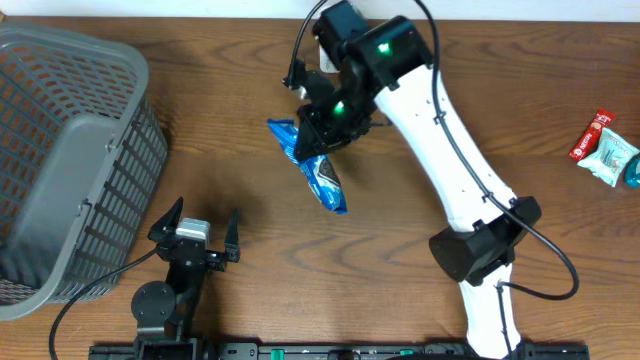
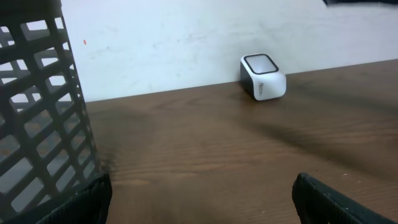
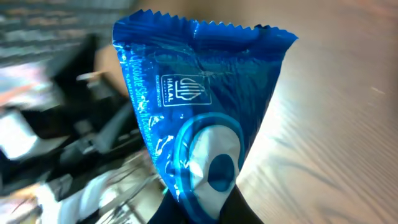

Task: Scan the item barcode
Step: 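Lift the Oreo pack with the right gripper toward the scanner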

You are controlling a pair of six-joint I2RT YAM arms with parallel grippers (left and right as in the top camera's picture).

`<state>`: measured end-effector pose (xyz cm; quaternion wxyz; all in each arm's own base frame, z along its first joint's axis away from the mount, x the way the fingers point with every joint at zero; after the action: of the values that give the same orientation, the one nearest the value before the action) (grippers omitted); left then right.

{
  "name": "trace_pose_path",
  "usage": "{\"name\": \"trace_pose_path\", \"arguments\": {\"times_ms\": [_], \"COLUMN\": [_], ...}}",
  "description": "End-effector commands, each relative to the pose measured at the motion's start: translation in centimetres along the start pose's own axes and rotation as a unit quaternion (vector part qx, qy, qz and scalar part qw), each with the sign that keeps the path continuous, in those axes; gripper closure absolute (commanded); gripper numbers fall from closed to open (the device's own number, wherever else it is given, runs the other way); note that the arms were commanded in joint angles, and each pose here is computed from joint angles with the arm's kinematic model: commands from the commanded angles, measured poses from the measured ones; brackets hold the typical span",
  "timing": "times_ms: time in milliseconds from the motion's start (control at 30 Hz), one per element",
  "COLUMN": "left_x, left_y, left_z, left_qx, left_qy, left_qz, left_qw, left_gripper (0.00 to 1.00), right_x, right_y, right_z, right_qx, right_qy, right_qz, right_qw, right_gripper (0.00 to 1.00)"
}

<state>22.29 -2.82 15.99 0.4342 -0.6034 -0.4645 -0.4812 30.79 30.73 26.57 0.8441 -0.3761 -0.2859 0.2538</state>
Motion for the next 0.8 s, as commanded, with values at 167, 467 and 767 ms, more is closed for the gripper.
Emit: {"name": "trace_pose_path", "arguments": {"times_ms": [167, 467, 767], "left_x": [-1.5, -1.5, -1.4], "left_y": [0.1, 0.1, 0.0], "left_z": [0.0, 0.0, 0.0], "left_qx": [-0.003, -0.004, -0.004], "left_qy": [-0.014, -0.014, -0.013], "left_qz": [0.029, 0.028, 0.024], "left_qw": [0.999, 0.999, 1.000], "left_gripper": [0.07, 0.07, 0.07], "right_x": [0.0, -3.3, -4.4], "right_y": [-2.7, 0.5, 0.9], "right_z": [-0.7, -7.6, -8.7], "right_qx": [0.280, 0.376, 0.396], "right_qy": [-0.095, 0.064, 0.183], "right_qz": [-0.146, -0.208, -0.169], "right_qw": [0.944, 0.901, 0.884], "right_gripper": [0.99, 0.99, 0.99]}}
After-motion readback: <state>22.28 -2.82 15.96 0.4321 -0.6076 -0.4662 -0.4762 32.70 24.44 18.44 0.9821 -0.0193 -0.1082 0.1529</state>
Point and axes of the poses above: each gripper's point midway between its finger pads, its own y axis out along the fingers, its own z axis along the line the jaws close on, x = y × z, the point moved 2 cm from there along -y, back along the fingers, and after that the axes turned 13 degrees about -y, right-handed, at the moved point
